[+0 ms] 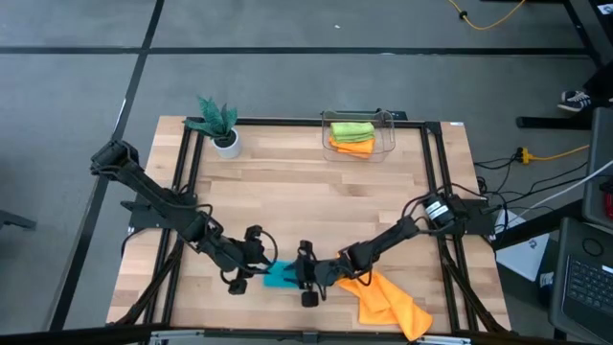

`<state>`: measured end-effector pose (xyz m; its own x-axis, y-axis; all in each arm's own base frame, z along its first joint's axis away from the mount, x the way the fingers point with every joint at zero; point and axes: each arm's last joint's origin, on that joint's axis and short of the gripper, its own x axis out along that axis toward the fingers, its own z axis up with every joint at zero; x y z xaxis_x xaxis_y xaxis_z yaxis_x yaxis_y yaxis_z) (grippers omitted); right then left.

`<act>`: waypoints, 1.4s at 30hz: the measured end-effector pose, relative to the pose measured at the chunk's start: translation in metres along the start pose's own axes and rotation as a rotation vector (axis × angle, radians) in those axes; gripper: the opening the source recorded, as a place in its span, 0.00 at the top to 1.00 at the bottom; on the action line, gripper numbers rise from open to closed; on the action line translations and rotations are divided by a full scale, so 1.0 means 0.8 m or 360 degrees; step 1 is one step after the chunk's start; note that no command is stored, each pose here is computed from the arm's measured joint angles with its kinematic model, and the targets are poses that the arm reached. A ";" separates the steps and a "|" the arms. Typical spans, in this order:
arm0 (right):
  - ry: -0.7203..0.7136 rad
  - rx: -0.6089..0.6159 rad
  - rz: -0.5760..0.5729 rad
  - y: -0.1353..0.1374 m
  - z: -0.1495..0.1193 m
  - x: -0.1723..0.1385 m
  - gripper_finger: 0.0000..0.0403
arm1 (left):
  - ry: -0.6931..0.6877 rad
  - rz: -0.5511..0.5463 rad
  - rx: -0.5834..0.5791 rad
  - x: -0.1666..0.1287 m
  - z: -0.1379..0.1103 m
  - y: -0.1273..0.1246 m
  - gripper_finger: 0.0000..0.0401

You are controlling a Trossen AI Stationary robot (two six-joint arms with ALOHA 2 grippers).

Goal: Fold microfiber towels
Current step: Fold the blue microfiber towel

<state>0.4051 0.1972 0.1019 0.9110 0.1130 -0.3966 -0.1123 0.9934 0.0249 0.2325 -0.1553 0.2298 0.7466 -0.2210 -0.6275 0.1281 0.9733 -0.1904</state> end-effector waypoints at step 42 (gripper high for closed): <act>-0.0150 0.0653 -0.1000 -0.084 -0.057 0.034 0.76 | 0.0056 0.0080 -0.0002 0.002 -0.005 0.005 0.75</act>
<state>0.4193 0.1328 0.0477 0.7871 -0.4943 -0.3691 0.5793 0.7979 0.1668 0.2313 -0.1520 0.2249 0.7285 -0.1742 -0.6625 0.0904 0.9831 -0.1591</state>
